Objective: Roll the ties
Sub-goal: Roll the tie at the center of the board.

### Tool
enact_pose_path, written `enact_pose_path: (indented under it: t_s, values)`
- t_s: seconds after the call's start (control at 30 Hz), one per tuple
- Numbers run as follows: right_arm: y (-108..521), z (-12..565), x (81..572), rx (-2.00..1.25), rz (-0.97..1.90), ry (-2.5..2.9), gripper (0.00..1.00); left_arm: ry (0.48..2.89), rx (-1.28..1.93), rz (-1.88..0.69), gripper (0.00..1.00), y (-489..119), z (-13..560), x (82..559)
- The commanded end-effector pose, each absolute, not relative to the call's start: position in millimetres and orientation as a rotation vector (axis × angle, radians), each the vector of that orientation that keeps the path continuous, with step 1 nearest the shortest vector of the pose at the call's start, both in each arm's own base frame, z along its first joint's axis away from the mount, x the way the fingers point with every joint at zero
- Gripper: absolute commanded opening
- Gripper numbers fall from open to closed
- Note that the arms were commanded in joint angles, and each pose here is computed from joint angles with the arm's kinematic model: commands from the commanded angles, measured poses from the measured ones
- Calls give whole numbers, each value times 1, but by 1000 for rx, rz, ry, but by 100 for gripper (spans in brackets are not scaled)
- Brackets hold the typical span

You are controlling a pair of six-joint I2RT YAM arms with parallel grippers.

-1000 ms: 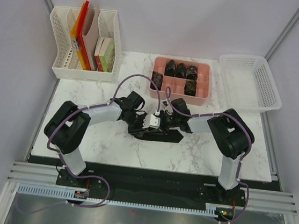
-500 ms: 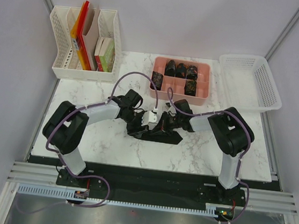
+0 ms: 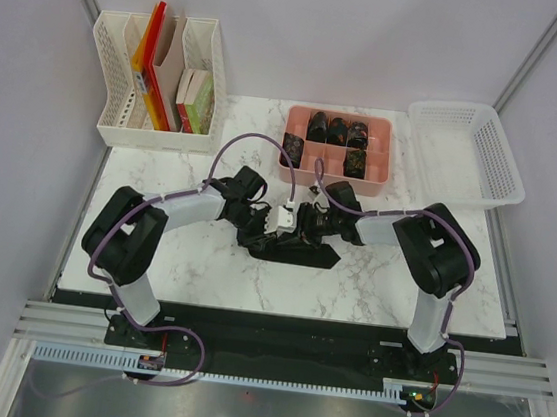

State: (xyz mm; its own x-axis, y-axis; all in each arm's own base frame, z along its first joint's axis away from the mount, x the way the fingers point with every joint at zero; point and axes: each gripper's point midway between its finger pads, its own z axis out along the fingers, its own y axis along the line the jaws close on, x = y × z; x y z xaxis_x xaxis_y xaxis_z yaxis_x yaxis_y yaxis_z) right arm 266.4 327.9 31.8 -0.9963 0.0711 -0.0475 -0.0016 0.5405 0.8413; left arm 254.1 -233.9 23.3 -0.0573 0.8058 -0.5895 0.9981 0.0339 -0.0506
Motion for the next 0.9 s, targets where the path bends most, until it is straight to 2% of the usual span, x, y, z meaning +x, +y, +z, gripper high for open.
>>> enact_pose_path:
  t_s: [0.0, 0.1, 0.27, 0.5, 0.87]
  values:
    - [334, 64, 270, 77, 1547, 2594, 43, 1956, 1879, -630, 22, -225, 6, 248]
    - [337, 65, 267, 97, 1568, 2595, 53, 1960, 1875, -626, 22, -225, 7, 249]
    - [347, 71, 265, 119, 1623, 2565, 57, 1972, 1872, -633, 23, -224, 5, 247]
    - [346, 89, 265, 119, 1659, 2511, 57, 1966, 1877, -624, 23, -221, 6, 245]
    - [359, 76, 265, 98, 1635, 2523, 56, 1962, 1876, -632, 24, -223, 7, 245]
